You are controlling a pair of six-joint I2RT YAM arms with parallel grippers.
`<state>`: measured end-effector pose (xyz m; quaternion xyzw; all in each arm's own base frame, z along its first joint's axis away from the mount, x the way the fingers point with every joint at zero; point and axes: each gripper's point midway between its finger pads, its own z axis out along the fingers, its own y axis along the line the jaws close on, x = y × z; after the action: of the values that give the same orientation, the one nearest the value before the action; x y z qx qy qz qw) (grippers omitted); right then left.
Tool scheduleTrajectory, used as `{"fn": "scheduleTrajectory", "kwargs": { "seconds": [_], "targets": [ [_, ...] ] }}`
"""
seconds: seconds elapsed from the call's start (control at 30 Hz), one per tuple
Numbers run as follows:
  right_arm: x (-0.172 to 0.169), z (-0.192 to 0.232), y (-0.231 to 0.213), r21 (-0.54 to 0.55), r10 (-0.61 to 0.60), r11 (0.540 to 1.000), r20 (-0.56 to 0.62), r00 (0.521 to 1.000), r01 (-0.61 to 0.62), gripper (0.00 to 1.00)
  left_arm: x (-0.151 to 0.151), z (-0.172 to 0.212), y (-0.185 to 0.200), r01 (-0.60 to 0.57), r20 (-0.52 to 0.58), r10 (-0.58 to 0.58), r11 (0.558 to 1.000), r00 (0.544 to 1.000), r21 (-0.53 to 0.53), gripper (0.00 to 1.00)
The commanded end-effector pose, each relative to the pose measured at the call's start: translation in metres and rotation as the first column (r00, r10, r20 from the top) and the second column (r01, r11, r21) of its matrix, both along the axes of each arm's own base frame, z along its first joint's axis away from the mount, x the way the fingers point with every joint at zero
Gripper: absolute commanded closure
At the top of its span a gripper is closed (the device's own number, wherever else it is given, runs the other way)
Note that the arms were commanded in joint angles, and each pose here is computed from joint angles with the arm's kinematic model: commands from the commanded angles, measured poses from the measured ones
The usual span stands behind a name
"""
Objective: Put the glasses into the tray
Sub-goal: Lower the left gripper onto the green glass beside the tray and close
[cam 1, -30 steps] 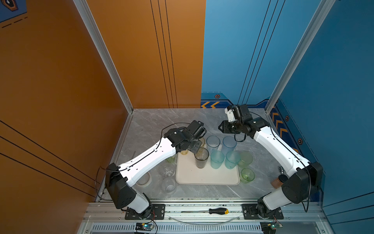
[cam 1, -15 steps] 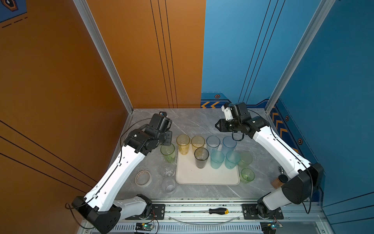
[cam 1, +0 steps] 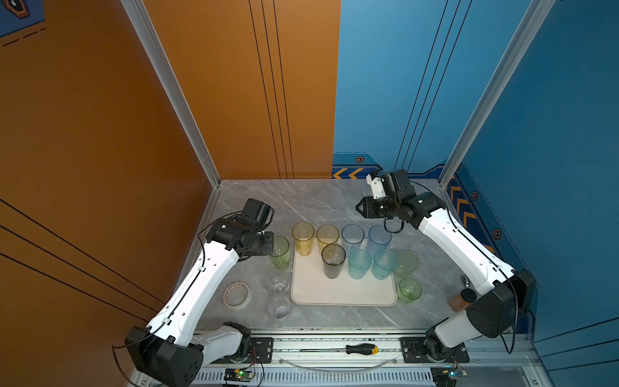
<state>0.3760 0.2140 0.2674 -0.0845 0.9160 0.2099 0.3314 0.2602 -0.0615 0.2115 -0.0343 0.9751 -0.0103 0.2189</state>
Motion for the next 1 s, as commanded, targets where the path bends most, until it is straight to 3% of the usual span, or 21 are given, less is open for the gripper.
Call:
{"fn": "scheduleTrajectory", "kwargs": {
  "seconds": [0.0,0.37,0.97],
  "targets": [
    [-0.003,-0.001,0.0,-0.023,0.021,1.0,-0.009,1.0,-0.022,0.65,0.0,-0.015,-0.001,-0.011,-0.042,0.008,0.998,0.999,-0.061,0.81],
    [-0.001,-0.008,-0.001,-0.03,0.019,0.999,-0.025,0.999,-0.02,0.65,0.026,-0.031,-0.005,-0.015,-0.021,0.013,0.995,1.0,-0.098,0.81],
    [0.004,-0.019,-0.01,-0.039,-0.003,0.999,-0.052,0.999,0.001,0.65,0.038,-0.052,0.003,-0.017,-0.079,0.015,1.0,0.997,-0.024,0.8]
  ]
}}
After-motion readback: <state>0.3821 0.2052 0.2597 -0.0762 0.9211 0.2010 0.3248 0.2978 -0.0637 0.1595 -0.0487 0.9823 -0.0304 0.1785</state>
